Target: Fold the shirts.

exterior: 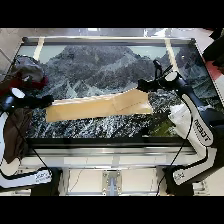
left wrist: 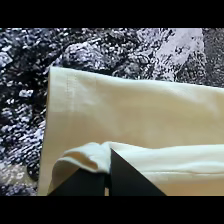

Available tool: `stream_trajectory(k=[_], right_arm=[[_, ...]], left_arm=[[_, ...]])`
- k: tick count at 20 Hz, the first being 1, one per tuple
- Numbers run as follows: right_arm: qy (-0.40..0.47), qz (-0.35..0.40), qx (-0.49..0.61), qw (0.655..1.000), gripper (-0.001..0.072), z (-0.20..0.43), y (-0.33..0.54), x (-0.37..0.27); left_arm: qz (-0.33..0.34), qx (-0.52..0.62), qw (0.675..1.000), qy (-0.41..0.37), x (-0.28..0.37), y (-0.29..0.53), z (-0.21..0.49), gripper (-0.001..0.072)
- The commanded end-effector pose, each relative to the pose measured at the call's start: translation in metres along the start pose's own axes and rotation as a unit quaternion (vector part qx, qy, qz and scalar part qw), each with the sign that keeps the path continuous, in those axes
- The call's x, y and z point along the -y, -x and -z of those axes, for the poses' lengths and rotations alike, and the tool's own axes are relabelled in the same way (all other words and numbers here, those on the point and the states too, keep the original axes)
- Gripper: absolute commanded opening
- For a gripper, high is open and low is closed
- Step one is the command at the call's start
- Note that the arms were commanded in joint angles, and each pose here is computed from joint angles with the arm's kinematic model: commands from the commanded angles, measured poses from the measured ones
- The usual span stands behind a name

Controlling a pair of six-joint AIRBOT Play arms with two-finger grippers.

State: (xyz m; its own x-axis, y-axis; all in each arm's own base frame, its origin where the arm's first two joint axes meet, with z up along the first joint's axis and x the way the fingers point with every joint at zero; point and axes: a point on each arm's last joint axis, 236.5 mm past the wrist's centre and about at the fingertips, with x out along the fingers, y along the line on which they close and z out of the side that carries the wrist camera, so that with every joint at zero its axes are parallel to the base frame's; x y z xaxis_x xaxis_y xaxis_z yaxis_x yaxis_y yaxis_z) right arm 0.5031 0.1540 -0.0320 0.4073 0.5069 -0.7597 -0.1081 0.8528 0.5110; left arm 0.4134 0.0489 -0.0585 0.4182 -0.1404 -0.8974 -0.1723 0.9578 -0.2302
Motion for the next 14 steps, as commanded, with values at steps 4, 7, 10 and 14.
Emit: stream_trajectory(k=[4, 7, 10, 14], right_arm=[[0.011, 0.021, -0.008, 1.0, 0.0012, 0.005, -0.029, 0.009], [-0.016, 0.027, -0.004, 1.0, 0.0012, 0.002, -0.025, 0.017], [-0.021, 0.02, -0.018, 0.999, 0.0079, 0.007, -0.02, 0.013], [0.012, 0.015, -0.035, 0.999, 0.0348, -0.004, 0.022, -0.002]], left_arm=[[-0.01, 0.019, 1.0, 0.016, 0.007, -0.031, -0.012, 0.0009], [-0.02, 0.02, 0.999, 0.039, -0.002, -0.03, -0.013, 0.0009], [-0.017, 0.012, 0.999, 0.048, 0.0, -0.028, -0.009, 0.0037], [-0.003, 0.045, 0.998, 0.044, 0.013, 0.004, -0.024, 0.07]])
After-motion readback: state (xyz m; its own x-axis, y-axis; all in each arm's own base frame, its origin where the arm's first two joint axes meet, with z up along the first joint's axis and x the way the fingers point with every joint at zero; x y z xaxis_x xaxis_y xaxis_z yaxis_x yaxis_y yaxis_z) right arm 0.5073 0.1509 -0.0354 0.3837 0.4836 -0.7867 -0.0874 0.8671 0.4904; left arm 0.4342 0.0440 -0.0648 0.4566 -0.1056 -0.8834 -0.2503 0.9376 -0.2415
